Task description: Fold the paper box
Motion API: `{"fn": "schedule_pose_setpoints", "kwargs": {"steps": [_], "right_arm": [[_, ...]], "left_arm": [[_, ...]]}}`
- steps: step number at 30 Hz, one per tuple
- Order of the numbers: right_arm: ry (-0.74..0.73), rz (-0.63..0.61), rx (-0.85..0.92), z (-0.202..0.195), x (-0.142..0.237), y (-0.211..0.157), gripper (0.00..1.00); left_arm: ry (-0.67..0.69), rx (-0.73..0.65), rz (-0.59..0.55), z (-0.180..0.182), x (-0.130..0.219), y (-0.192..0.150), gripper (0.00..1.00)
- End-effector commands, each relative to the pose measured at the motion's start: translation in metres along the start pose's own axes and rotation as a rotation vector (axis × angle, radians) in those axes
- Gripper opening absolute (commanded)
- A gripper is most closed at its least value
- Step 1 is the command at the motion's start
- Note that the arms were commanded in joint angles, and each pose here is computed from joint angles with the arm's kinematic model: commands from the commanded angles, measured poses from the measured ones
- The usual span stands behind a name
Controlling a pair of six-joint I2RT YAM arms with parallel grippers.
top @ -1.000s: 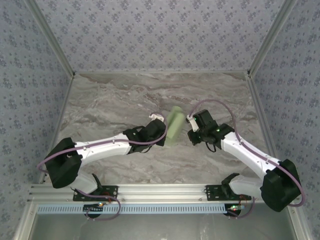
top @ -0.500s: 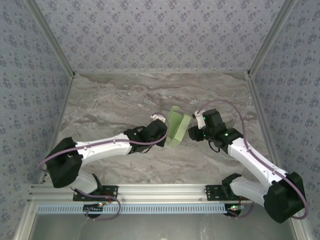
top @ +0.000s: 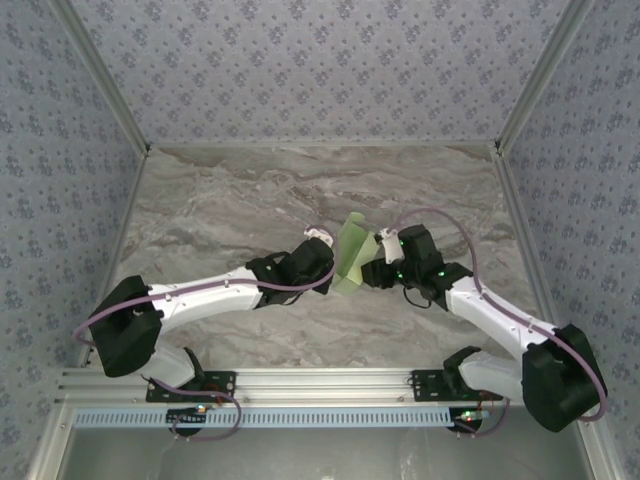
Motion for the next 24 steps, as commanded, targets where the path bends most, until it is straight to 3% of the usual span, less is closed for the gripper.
{"fn": "schedule_pose_setpoints", "kwargs": {"steps": [1, 11, 17, 24], "right_arm": [[0.047, -0.022, -0.018, 0.012, -0.01, 0.004, 0.33], [0.08, -0.047, 0.027, 0.024, -0.021, 0.019, 0.32], [0.058, -0.069, 0.086, 0.016, 0.002, 0.029, 0.46], [0.014, -0.121, 0.193, 0.0, 0.054, 0.035, 0.66]], "left_arm": [[-0.049, -0.012, -0.036, -0.007, 0.0, 0.014, 0.04], [-0.095, -0.049, 0.013, -0.001, -0.013, 0.009, 0.04], [-0.072, -0.079, 0.035, 0.007, -0.016, 0.005, 0.04], [-0.059, -0.099, 0.037, 0.013, -0.016, 0.006, 0.04]]}}
Point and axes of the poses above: each hand's point on the last joint's axis, 136 mm out from that joint toward the fingers, its own x axis back along the fingers, its own z axis along the line the jaws close on, y = z × x, the point moved 4 cm from there along x, back along the fingers, and after that the axes turned 3 degrees about -x, right-handed, at the moved point
